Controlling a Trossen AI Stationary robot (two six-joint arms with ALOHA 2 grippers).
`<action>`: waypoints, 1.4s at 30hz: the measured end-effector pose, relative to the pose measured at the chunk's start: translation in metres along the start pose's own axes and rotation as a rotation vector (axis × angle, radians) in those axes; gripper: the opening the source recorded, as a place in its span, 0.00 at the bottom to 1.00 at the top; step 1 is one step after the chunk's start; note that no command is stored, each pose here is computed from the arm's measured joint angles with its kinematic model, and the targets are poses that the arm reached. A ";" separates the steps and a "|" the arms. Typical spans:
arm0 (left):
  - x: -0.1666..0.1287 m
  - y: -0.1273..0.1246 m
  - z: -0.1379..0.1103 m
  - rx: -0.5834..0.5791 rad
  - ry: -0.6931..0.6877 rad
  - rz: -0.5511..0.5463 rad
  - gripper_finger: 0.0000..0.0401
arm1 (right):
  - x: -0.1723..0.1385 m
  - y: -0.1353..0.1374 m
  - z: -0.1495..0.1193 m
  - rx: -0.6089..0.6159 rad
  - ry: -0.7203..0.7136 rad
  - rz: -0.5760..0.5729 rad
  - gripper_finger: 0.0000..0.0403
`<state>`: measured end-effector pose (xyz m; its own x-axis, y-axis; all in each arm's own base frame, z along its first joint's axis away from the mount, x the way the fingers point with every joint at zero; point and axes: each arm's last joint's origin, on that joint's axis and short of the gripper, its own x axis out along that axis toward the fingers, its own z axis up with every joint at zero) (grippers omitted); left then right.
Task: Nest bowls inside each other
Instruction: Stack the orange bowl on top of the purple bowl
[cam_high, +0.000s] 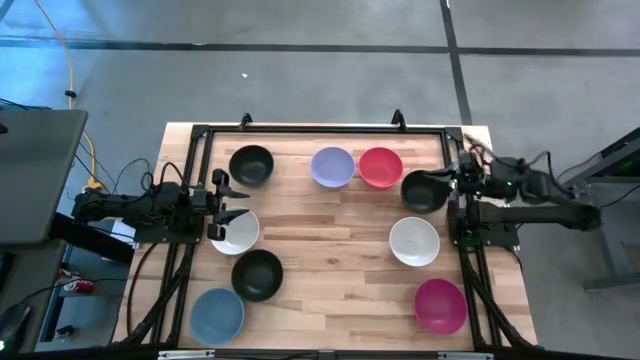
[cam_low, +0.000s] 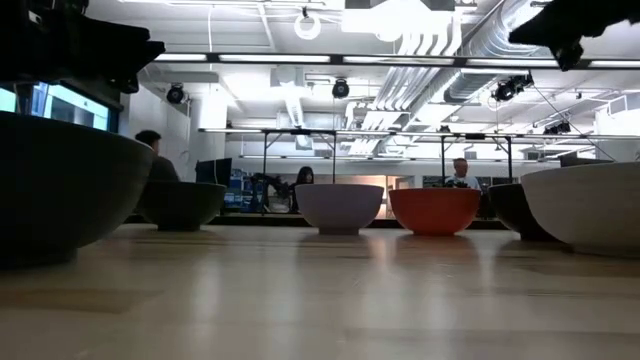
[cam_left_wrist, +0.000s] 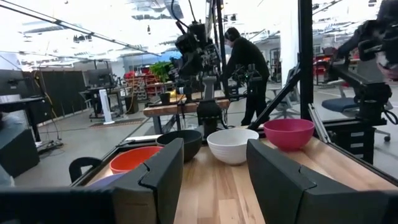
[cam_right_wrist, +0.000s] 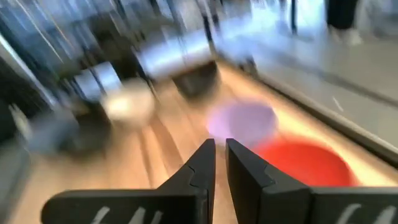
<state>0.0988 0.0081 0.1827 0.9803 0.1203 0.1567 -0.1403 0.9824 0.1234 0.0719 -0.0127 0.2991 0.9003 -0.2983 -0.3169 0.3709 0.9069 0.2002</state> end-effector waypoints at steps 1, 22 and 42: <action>0.000 0.000 0.000 -0.003 0.001 0.005 0.41 | -0.001 0.001 0.005 -0.027 0.093 -0.046 0.07; 0.000 -0.001 -0.006 -0.049 0.061 0.002 0.41 | 0.031 0.017 0.086 -0.519 0.666 -0.350 0.07; 0.000 0.000 -0.004 -0.107 0.037 0.004 0.41 | 0.103 -0.098 0.099 0.065 0.706 -0.134 0.08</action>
<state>0.0992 0.0083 0.1791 0.9845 0.1277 0.1200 -0.1307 0.9913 0.0175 0.1509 -0.1618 0.3384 0.4922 -0.1223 -0.8618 0.5004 0.8499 0.1652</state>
